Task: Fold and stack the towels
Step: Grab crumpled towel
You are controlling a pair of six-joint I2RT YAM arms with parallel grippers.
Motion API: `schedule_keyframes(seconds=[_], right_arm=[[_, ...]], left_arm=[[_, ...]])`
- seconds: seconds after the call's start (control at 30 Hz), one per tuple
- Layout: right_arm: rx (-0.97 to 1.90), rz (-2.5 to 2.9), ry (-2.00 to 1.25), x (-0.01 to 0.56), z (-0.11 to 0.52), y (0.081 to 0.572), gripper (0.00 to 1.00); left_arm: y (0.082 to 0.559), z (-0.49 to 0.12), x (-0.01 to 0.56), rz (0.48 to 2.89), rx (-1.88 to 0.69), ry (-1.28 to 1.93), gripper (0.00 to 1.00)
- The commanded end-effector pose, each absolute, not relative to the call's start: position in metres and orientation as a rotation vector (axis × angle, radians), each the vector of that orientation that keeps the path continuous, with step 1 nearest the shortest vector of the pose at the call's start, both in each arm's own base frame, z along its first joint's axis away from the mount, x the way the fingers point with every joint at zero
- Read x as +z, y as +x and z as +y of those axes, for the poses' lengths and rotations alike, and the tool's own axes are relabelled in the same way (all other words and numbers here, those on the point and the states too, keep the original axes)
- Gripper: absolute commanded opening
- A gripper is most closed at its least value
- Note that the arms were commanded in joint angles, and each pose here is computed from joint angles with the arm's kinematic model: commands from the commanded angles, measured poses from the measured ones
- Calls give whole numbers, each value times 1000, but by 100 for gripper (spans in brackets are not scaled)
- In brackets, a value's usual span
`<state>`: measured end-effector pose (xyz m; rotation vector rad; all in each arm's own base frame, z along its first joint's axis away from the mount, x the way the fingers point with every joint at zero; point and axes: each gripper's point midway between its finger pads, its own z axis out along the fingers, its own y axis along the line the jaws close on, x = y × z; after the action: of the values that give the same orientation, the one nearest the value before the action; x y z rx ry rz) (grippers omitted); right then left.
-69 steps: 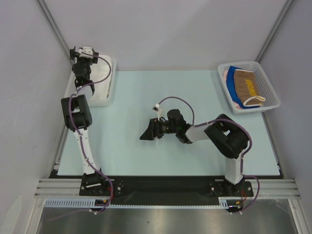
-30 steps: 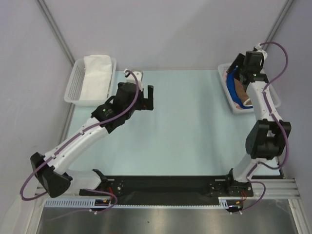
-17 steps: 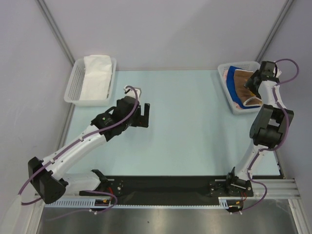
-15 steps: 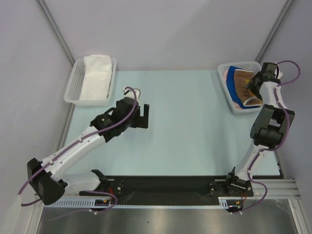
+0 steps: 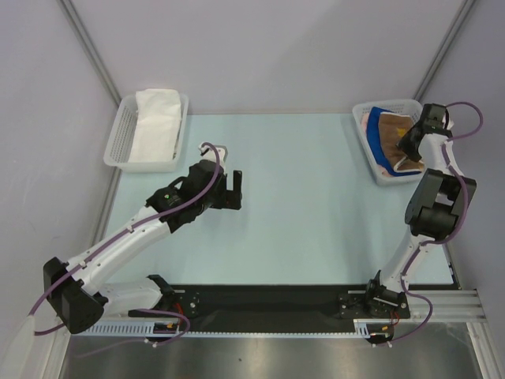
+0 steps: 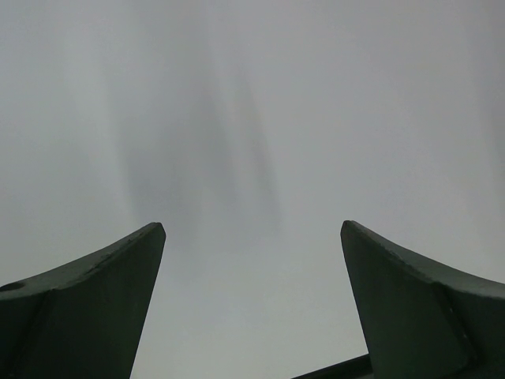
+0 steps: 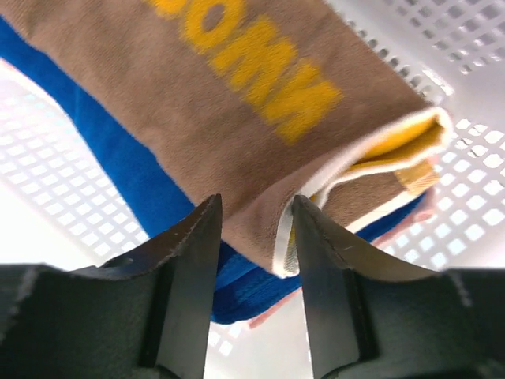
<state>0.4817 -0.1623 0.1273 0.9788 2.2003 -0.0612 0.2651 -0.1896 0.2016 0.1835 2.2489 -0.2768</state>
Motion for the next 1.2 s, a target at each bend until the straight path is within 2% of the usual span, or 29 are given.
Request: schedule_keyframes(seconds=[0.0,0.2,0.57,0.67,0.73,0.83,0.93,1.0,1.07,1.17], right_arm=[[-24,2158,949,145,-150,488,46],[-22,2198,961,124,-144,487,40],[-84,2217,957,118,-141,475,37],[-81,2228,958,113,-140,475,27],[-79,2219,953,115,-140,478,15],[-84,2201,948,128,-139,480,7],[-62,2130,916,170,-138,493,2],[-33,2033,881,221,-136,508,0],[39,1932,795,284,-116,520,0],[108,1887,647,347,-63,521,0]], left_arm=[[266,-190,211,2219,-311,153,100],[265,-190,207,2227,-306,157,100],[266,-189,207,2230,-295,154,100],[266,-187,208,2226,-285,148,100],[266,-185,208,2223,-277,143,100],[266,-185,209,2221,-275,141,100],[266,-185,211,2215,-283,141,100],[267,-185,213,2210,-286,137,100],[267,-185,215,2201,-287,136,100],[268,-182,218,2190,-277,130,100]])
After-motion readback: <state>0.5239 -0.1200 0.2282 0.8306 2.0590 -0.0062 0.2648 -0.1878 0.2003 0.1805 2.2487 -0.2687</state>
